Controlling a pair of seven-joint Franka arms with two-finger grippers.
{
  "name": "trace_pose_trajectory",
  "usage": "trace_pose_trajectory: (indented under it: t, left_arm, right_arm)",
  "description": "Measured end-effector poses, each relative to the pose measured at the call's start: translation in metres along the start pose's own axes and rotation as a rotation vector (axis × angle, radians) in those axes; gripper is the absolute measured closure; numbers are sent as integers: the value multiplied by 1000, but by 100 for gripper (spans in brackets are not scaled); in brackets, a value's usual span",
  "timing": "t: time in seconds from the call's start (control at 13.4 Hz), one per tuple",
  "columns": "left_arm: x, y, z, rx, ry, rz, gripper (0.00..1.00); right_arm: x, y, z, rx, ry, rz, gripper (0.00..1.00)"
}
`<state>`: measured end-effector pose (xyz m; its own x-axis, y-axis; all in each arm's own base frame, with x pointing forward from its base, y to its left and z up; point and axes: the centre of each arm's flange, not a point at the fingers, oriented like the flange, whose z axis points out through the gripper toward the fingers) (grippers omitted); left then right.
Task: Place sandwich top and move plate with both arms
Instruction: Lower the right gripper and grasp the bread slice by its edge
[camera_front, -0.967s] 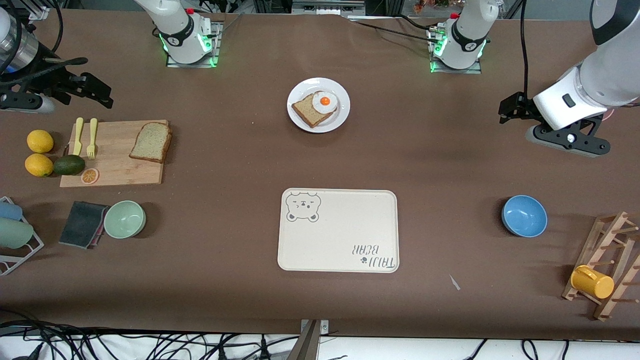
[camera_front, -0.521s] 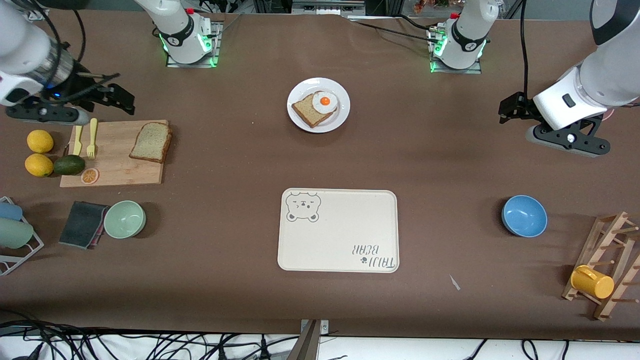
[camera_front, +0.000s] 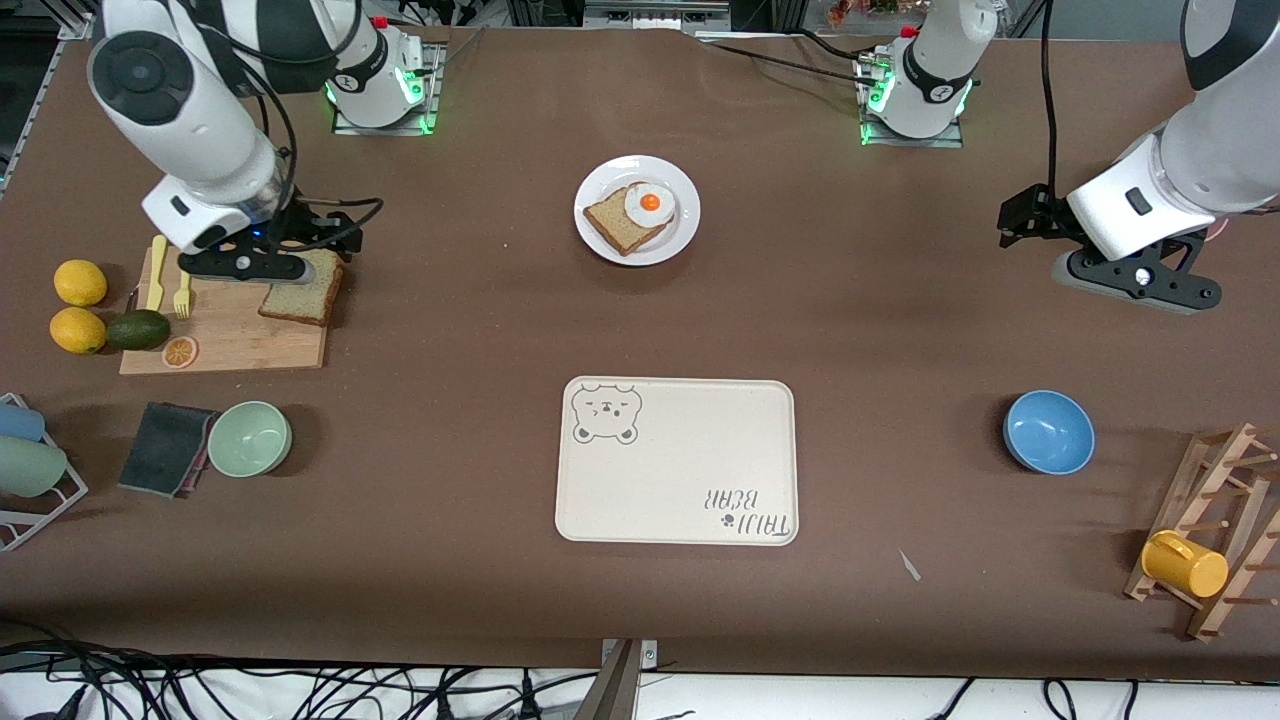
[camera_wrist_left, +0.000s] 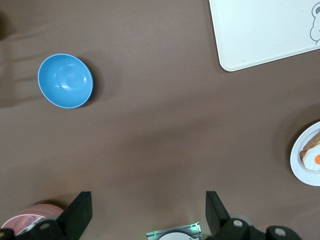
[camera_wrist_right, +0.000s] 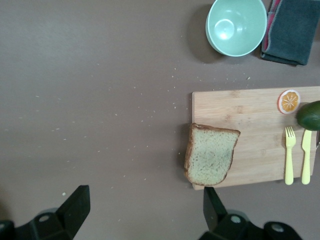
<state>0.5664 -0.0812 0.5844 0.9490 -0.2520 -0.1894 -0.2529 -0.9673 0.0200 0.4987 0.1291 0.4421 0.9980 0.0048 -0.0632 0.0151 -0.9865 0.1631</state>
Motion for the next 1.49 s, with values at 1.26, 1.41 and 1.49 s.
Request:
trace_pose_trajectory:
  t: [1.26, 1.41, 1.49]
  left_arm:
    - [0, -3, 0, -1, 0, -6, 0]
    - [0, -3, 0, -1, 0, -6, 0]
    - [0, -3, 0, -1, 0, -6, 0]
  right_arm:
    - [-51, -13, 246, -373, -49, 25, 3]
    - [-49, -6, 255, -400, -47, 7, 7]
    - [-48, 1, 258, -412, -47, 4, 7]
